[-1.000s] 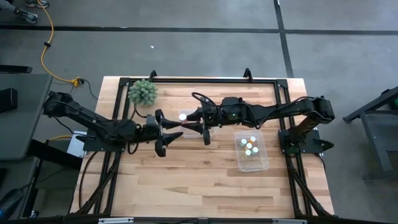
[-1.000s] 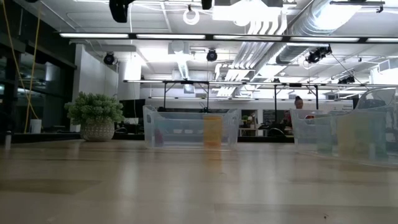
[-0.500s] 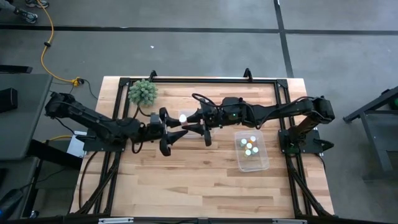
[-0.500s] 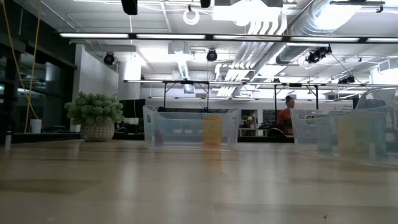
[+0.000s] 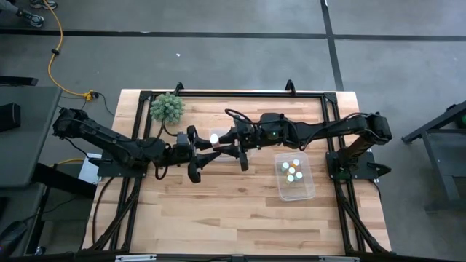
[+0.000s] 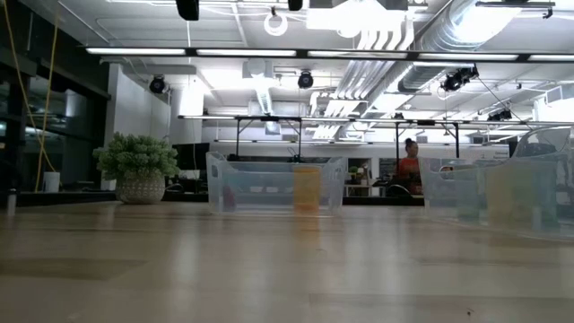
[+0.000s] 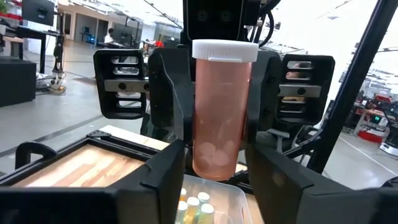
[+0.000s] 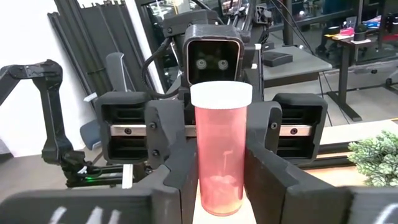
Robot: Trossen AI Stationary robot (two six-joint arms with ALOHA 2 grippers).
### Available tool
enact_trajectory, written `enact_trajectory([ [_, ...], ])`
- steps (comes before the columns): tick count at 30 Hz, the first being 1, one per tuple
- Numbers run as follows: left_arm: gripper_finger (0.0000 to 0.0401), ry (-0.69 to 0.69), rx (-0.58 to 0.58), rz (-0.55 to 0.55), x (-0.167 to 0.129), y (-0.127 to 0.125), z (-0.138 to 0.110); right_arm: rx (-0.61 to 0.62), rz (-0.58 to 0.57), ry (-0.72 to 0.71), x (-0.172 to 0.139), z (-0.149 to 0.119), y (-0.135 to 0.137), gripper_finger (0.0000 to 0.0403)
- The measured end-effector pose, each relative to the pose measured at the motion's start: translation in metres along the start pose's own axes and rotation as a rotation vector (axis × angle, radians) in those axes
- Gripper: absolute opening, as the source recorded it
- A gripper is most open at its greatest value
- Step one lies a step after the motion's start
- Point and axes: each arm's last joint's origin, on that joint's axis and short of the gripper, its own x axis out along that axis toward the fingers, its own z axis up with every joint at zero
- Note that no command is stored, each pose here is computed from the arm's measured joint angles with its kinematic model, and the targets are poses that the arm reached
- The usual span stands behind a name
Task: Pick and place medicine bottles into bin by pill shape (circle, oval)
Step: Put the pink tablet bottle into the bottom transparent bin
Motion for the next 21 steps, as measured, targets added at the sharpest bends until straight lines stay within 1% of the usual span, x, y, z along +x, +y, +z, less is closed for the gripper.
enact_trajectory([
  [5, 0.0112, -0.001, 0.008, 0.004, 0.0000, 0.0001, 0.0001, 0.000, 0.003, 0.001, 0.0000, 0.0000, 0.0000, 0.0102],
  [9, 0.0088, -0.002, 0.018, 0.005, 0.0000, 0.0000, 0.0002, 0.000, 0.007, 0.001, 0.0000, 0.0000, 0.0002, 0.0102],
  [21, 0.0092, 0.002, 0.020, 0.007, 0.0000, 0.0002, -0.0003, 0.000, 0.006, 0.002, 0.0000, -0.0001, 0.0002, 0.0104],
])
